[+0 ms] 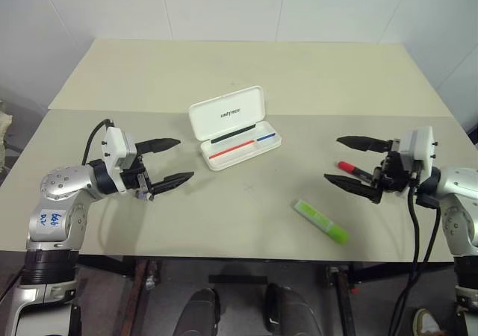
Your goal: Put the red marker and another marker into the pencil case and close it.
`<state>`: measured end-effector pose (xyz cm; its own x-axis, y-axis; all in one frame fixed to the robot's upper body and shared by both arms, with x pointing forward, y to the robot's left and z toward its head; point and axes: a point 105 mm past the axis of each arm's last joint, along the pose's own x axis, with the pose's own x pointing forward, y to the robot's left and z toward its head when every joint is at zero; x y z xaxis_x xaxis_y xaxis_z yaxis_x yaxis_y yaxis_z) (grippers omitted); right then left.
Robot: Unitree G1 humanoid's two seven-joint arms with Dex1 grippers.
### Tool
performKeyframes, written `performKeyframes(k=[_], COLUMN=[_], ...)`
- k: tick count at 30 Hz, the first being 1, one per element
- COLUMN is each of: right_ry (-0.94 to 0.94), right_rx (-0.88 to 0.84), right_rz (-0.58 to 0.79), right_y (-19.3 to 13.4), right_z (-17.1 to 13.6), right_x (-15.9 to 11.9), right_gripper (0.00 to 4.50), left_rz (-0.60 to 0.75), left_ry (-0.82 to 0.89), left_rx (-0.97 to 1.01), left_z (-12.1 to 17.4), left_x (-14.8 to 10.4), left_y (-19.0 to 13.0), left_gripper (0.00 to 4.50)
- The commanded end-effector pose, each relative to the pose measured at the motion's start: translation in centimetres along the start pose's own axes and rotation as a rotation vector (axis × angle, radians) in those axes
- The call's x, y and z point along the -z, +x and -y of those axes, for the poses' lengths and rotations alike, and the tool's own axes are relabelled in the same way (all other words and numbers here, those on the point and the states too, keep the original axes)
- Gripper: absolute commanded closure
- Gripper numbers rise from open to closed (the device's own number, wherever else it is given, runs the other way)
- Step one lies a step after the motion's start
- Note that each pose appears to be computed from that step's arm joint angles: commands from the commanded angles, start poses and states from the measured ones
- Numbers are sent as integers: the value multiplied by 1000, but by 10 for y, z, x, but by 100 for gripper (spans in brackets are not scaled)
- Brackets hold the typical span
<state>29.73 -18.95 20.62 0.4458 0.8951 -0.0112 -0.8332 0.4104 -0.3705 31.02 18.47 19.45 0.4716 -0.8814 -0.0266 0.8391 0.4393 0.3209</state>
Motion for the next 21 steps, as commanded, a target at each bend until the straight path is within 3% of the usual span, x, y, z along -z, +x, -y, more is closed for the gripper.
performKeyframes(k=[1, 3, 21], right_ry=[-50, -51, -45], right_rx=[-42, -56, -90], right_rz=[44, 63, 187], right_y=[15, 20, 56], right_z=[-9, -13, -46], right_x=[-15, -17, -31], right_gripper=[0, 0, 0], left_rz=[-29, -58, -176], left_ry=[41, 49, 29], left_rx=[-3, -7, 154], left_z=[-6, -8, -9], left_x=[-2, 3, 24], left_y=[-1, 4, 57], left_gripper=[169, 227, 227])
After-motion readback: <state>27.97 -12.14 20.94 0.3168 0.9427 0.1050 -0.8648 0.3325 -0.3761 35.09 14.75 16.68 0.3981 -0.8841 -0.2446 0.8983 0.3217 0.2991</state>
